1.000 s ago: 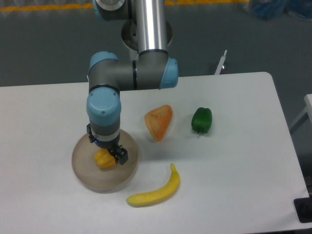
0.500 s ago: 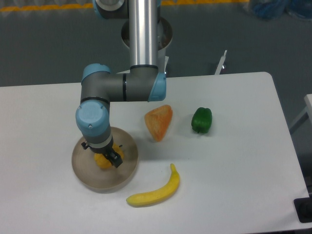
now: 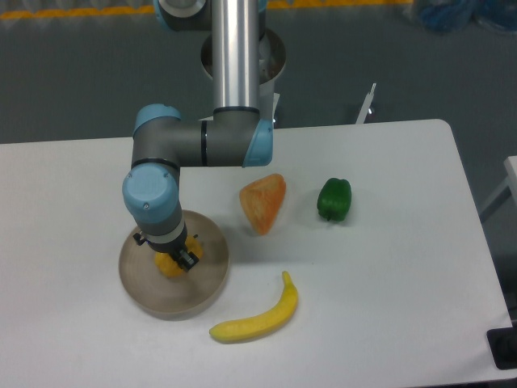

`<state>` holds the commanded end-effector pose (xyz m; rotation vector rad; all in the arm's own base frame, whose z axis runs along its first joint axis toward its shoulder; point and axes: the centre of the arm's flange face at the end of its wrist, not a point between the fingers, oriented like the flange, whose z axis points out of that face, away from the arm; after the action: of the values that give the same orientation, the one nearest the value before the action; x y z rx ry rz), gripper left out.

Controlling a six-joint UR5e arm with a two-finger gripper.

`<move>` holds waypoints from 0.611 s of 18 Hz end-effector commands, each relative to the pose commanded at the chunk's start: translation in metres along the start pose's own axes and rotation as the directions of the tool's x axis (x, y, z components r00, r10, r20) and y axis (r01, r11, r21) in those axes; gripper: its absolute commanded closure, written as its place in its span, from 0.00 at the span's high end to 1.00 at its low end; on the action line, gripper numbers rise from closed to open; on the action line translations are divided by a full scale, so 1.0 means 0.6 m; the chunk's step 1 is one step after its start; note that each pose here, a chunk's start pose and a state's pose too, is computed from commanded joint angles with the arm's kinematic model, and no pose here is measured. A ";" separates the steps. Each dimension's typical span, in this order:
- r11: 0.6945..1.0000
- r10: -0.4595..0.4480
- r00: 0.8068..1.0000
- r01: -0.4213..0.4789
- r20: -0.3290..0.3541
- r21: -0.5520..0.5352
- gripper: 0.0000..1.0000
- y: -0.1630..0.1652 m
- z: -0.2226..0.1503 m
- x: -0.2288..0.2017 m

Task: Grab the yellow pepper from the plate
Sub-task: 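Lift the yellow pepper off the plate and carry it beside the green pepper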

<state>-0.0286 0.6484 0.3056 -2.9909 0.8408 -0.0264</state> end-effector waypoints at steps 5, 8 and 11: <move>0.995 -0.084 0.995 0.081 0.053 0.059 0.00 0.054 -0.078 -0.070; 0.985 -0.155 0.983 0.145 0.099 0.098 0.00 0.114 -0.139 -0.140; 0.987 -0.137 0.983 0.125 0.124 0.098 0.00 0.162 -0.158 -0.188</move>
<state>-0.1778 0.6215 0.3957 -2.9205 0.6113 0.1228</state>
